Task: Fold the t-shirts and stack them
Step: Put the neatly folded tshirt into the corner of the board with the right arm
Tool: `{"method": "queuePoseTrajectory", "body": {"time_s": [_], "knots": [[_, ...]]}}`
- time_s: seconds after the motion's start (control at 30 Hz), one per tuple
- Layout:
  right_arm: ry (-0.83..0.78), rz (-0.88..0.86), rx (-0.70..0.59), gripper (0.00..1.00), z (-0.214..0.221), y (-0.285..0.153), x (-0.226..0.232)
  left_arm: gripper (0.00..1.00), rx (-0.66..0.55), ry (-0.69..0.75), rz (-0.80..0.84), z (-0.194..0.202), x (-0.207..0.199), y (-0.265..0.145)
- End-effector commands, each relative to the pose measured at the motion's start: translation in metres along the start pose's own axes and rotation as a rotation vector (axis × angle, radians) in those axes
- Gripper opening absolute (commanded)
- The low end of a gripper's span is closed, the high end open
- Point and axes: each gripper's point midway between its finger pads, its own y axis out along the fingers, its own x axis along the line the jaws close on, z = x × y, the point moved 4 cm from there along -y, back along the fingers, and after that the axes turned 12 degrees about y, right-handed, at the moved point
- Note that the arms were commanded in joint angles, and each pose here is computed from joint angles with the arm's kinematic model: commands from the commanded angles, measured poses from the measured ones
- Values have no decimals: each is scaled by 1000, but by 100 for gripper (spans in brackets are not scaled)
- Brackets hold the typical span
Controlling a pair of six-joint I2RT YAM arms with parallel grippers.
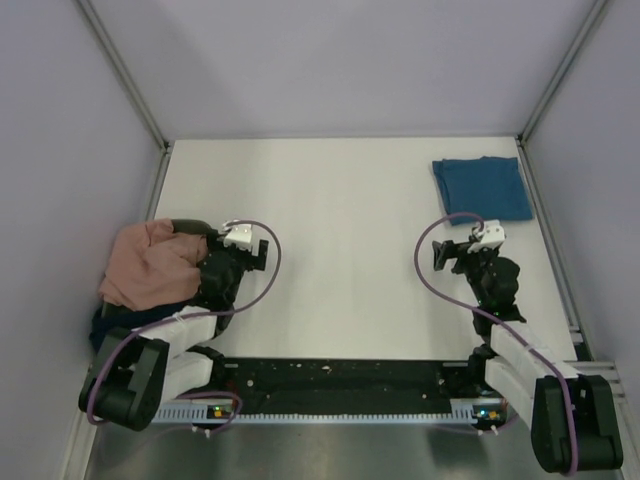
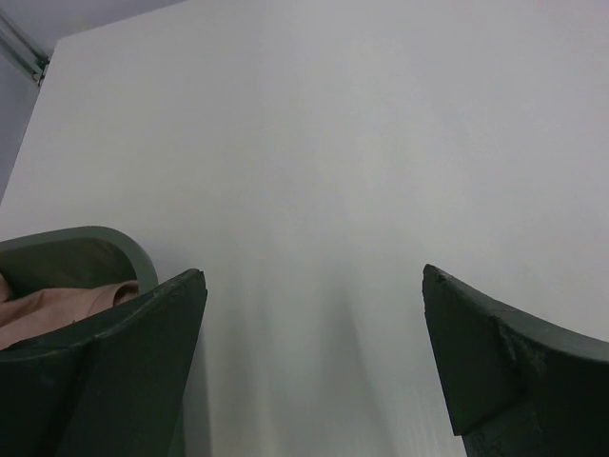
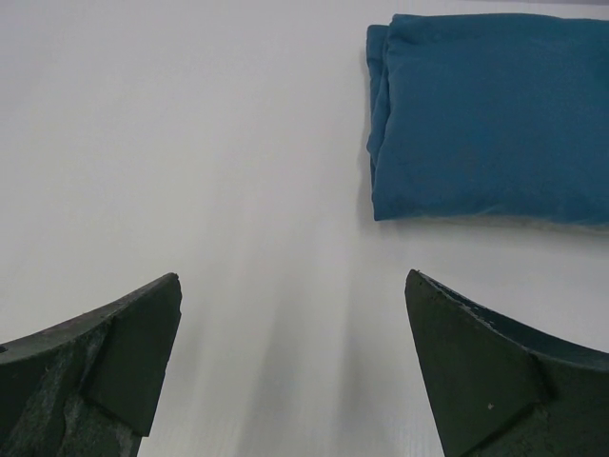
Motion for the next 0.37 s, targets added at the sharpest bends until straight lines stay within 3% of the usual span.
{"method": "queuePoseTrajectory", "body": {"time_s": [0.0, 0.33], "knots": [[6, -8, -48, 99, -4, -2, 3, 99, -80, -27, -34, -16, 7, -1], [12, -1, -32, 99, -4, 2, 2, 99, -83, -33, -43, -17, 9, -1]]}}
